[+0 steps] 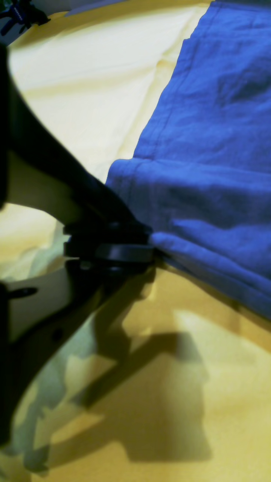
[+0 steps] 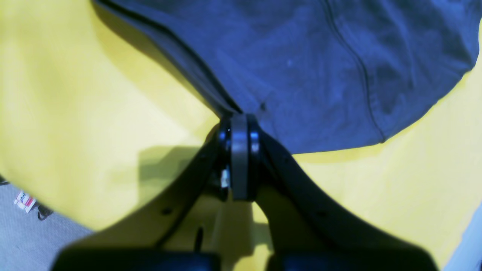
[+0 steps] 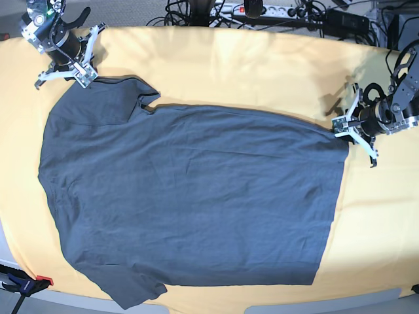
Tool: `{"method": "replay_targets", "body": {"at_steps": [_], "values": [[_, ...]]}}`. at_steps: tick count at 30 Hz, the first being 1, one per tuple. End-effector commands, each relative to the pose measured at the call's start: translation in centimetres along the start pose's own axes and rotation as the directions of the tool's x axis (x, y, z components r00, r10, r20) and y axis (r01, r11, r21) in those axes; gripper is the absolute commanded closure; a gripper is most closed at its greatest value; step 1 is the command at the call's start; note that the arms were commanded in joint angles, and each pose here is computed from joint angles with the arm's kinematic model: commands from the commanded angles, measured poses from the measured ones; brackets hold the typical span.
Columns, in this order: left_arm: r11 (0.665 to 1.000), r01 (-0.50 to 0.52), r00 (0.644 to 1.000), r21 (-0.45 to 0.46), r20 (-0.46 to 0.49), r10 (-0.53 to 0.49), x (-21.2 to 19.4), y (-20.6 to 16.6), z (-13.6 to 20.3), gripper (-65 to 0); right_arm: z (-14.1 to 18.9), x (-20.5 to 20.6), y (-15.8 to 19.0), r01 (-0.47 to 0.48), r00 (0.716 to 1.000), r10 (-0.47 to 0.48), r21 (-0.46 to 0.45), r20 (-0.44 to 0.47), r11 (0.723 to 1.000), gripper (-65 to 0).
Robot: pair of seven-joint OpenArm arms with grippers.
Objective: Fold the T-shirt properly
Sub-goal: 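Lower both grippers and pinch the shoulder and collar-side corners, then pull both held corners apart to stretch the shirt flat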
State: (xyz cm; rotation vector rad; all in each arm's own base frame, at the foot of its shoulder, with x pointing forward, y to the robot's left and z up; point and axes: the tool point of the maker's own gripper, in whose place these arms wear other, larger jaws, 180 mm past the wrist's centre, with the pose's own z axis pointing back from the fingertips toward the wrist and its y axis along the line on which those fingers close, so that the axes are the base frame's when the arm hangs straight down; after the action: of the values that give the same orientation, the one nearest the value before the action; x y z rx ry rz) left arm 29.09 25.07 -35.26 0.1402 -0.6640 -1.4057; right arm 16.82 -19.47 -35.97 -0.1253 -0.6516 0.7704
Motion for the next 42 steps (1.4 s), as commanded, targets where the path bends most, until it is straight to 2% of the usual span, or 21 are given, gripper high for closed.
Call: {"method": "replay_targets", "body": {"at_steps": [1, 4, 9, 14, 19, 23, 25, 28, 29, 32, 33, 34, 39, 42], "values": [[1.000, 0.022, 1.000, 0.004, 0.000, -0.022, 0.1, 0.8, 0.8, 0.0, 0.7, 0.9, -0.6, -0.028, 0.999, 0.029, -0.015, 0.024, 0.999, 0.0], [0.996, 0.052, 0.999, -0.071, 0.019, -0.051, 0.9, -0.3, 1.4, 0.0, 2.0, 1.1, -0.6, -0.075, 0.997, 0.075, -0.017, 0.009, 0.997, 0.0], [0.988, 0.062, 0.997, -0.145, 0.056, -0.054, 1.8, -1.1, 3.1, 0.0, 4.5, -0.6, 1.1, -0.145, 0.987, 0.148, 0.045, -0.065, 0.988, 0.0], [0.982, 0.071, 0.996, -0.173, 0.074, -0.059, 2.4, -1.2, 5.0, 0.0, 6.4, -3.4, 2.4, -0.139, 0.975, 0.152, 0.089, -0.162, 0.986, 0.0], [0.963, 0.143, 0.989, -0.228, 0.070, -0.130, 2.9, -2.7, 6.8, 0.0, 8.5, -7.1, 2.8, -0.118, 0.948, 0.146, 0.113, -0.284, 0.987, 0.0], [0.941, 0.195, 0.980, -0.277, 0.080, -0.180, 3.5, -4.2, 8.0, 0.0, 10.1, -9.1, 3.7, -0.104, 0.927, 0.150, 0.149, -0.345, 0.983, 0.0], [0.933, 0.211, 0.977, -0.290, 0.085, -0.194, 3.8, -4.7, 8.3, 0.0, 10.1, -8.7, 3.8, -0.092, 0.939, 0.132, 0.139, -0.318, 0.986, 0.0], [0.931, 0.217, 0.976, -0.293, 0.086, -0.200, 3.8, -4.9, 8.3, 0.0, 9.3, -6.8, 3.1, -0.081, 0.968, 0.101, 0.094, -0.231, 0.992, 0.0], [0.931, 0.219, 0.976, -0.292, 0.085, -0.202, 3.7, -4.9, 8.3, 0.0, 9.0, -6.2, 2.7, -0.082, 0.973, 0.097, 0.081, -0.207, 0.993, -1.7], [0.931, 0.219, 0.976, -0.292, 0.085, -0.203, 3.7, -4.9, 8.2, 0.0, 8.0, -4.3, 2.0, -0.042, 0.989, 0.051, 0.067, -0.137, 0.997, -26.1], [0.931, 0.219, 0.976, -0.291, 0.085, -0.203, 3.7, -4.9, 8.2, 0.0, 7.7, -3.4, 2.0, -0.033, 0.994, 0.041, 0.079, -0.102, 0.996, -32.0], [0.931, 0.219, 0.976, -0.291, 0.085, -0.203, 3.7, -4.9, 8.2, 0.0, 7.4, -2.4, 2.0, -0.028, 0.998, 0.034, 0.094, -0.061, 0.995, -35.2], [0.931, 0.219, 0.976, -0.292, 0.085, -0.203, 3.7, -4.9, 8.2, 0.0, 6.4, 1.6, 1.0, -0.006, 0.996, -0.004, 0.098, 0.093, 0.995, -36.0], [0.931, 0.219, 0.976, -0.291, 0.085, -0.203, 3.8, -4.9, 8.2, 0.0, 4.6, 1.0, 0.4, 0.038, 0.995, -0.047, 0.104, 0.086, 0.994, -36.0]]}}
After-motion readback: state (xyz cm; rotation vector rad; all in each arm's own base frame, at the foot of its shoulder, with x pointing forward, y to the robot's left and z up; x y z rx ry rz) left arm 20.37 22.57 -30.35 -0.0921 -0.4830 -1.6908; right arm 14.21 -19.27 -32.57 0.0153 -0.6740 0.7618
